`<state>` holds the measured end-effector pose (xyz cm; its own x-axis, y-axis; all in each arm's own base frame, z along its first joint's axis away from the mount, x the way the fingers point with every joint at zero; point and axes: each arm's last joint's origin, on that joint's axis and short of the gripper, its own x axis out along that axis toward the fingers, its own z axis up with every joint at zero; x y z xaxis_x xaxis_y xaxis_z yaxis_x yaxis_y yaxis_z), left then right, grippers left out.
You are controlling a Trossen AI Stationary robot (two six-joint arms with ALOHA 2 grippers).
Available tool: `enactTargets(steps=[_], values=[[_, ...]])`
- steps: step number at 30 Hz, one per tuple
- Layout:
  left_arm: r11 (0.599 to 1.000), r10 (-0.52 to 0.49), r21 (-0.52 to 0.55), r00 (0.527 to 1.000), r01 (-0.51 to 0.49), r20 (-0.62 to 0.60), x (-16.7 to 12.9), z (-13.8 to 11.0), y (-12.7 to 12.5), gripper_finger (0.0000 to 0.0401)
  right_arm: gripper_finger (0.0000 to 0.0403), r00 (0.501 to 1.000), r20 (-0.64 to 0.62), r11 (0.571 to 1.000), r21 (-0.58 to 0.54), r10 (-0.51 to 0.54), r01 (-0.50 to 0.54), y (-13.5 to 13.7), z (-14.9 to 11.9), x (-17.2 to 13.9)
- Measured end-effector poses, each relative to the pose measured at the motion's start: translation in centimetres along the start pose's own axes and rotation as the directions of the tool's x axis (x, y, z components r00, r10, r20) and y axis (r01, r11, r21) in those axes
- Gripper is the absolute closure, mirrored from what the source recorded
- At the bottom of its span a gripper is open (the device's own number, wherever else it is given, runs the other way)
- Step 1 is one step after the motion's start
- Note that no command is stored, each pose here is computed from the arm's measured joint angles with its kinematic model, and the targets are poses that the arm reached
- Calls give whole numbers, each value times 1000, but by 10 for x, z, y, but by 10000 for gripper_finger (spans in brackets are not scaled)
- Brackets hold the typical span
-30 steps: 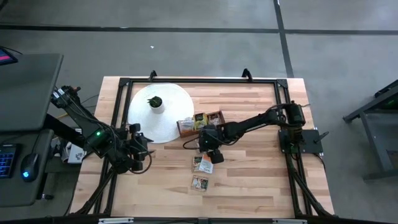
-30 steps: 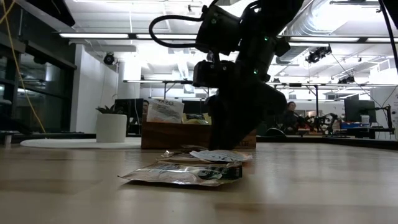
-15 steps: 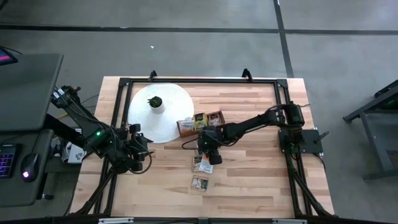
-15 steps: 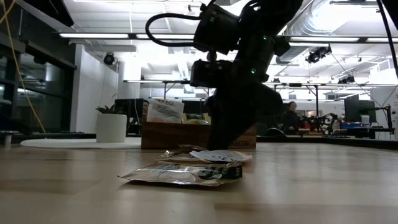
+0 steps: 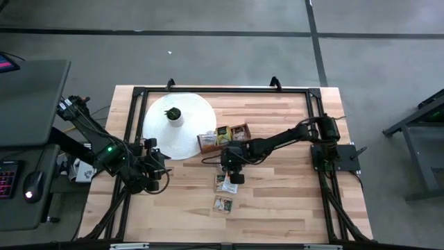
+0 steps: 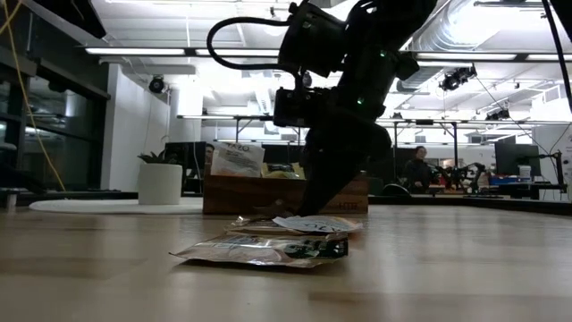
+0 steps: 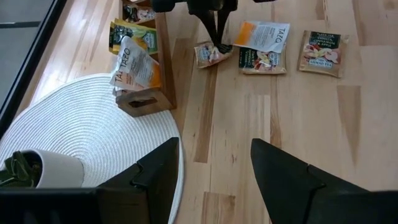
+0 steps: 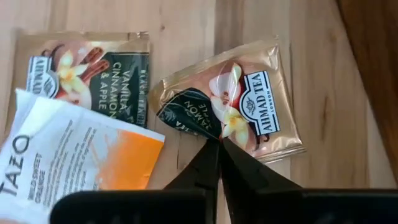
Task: Pick & Place Tea
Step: Put the brown tea bag into the right section of the wooden organizer
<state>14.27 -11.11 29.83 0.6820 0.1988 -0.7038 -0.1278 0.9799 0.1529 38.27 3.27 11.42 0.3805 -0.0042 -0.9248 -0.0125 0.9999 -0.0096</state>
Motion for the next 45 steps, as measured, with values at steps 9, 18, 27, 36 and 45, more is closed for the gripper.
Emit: enactTargets(steps=[9,18,27,36,45], values=[[1000,0,5,1000,0,0,0,0,0,206,401,998,45,985,170,-38,30,7,3,-30],[1000,1,9,1000,-1,4,0,0,0,206,402,970,219,928,328,105,-175,21,18,-79],[986,-30,166,986,3,162,-1,16,-9,206,403,805,298,702,395,513,-593,26,28,-112],[920,-198,381,946,89,256,24,48,-26,206,403,623,290,499,401,726,-769,27,34,-119],[899,-312,398,906,184,286,63,71,-37,206,402,595,306,467,401,743,-788,30,37,-122]])
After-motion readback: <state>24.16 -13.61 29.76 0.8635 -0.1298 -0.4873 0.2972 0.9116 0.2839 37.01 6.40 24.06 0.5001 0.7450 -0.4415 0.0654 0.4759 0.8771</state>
